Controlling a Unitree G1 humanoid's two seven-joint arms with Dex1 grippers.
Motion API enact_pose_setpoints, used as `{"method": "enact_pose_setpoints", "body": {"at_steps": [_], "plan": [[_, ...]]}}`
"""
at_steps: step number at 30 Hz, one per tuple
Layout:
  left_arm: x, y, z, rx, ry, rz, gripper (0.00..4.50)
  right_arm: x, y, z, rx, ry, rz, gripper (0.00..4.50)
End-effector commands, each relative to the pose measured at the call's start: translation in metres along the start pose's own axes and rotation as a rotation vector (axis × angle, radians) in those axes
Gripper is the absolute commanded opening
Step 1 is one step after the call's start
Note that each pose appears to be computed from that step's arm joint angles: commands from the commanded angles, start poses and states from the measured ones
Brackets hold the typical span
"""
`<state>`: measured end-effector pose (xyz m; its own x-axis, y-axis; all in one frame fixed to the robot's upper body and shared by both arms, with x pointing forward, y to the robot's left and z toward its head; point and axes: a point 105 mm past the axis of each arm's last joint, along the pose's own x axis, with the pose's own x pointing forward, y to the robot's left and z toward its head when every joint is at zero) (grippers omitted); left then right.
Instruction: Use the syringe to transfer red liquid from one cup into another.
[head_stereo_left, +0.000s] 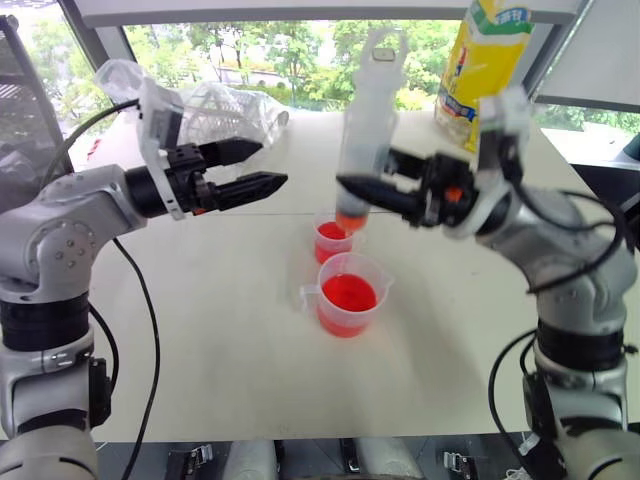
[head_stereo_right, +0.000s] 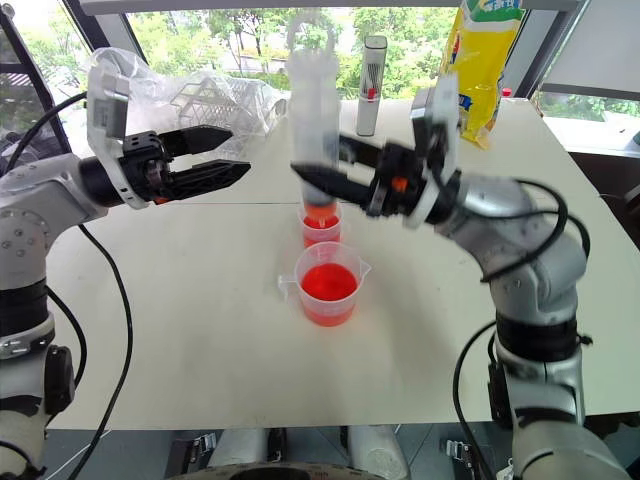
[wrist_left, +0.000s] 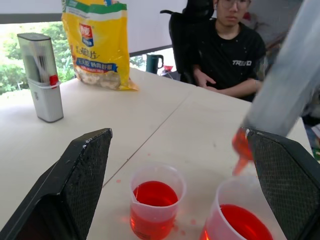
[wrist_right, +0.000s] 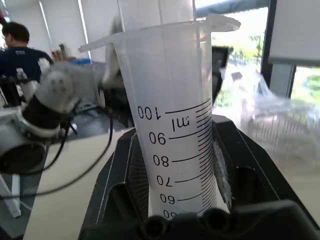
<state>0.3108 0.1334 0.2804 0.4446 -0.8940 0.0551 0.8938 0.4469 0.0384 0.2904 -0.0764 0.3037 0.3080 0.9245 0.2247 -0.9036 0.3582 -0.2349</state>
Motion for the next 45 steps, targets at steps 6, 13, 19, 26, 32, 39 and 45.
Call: {"method": "enact_pose_setpoints", "body": {"at_steps": [6,13,19,26,32,39,45], "plan": [[0.001,-0.001,0.011,0.073,-0.023,0.001,4.39,0.012,-0.031,-0.03,0.009,0.029,0.0,1.37],[0.009,-0.008,0.028,0.13,-0.062,-0.034,4.39,0.025,-0.047,-0.076,0.04,0.062,-0.021,1.37],[0.032,-0.005,0.041,0.174,-0.104,-0.068,4.39,0.027,-0.051,-0.084,0.025,0.068,-0.025,1.37],[0.061,0.006,0.05,0.213,-0.139,-0.072,4.39,0.027,-0.051,-0.087,0.008,0.071,-0.032,1.37],[0.079,0.015,0.053,0.214,-0.15,-0.059,4.39,0.027,-0.052,-0.087,-0.001,0.075,-0.033,1.37],[0.084,0.016,0.049,0.201,-0.137,-0.077,3.59,0.027,-0.053,-0.087,-0.011,0.079,-0.032,1.37],[0.084,0.01,0.043,0.186,-0.118,-0.115,0.58,0.028,-0.054,-0.087,-0.015,0.086,-0.028,1.37]]}}
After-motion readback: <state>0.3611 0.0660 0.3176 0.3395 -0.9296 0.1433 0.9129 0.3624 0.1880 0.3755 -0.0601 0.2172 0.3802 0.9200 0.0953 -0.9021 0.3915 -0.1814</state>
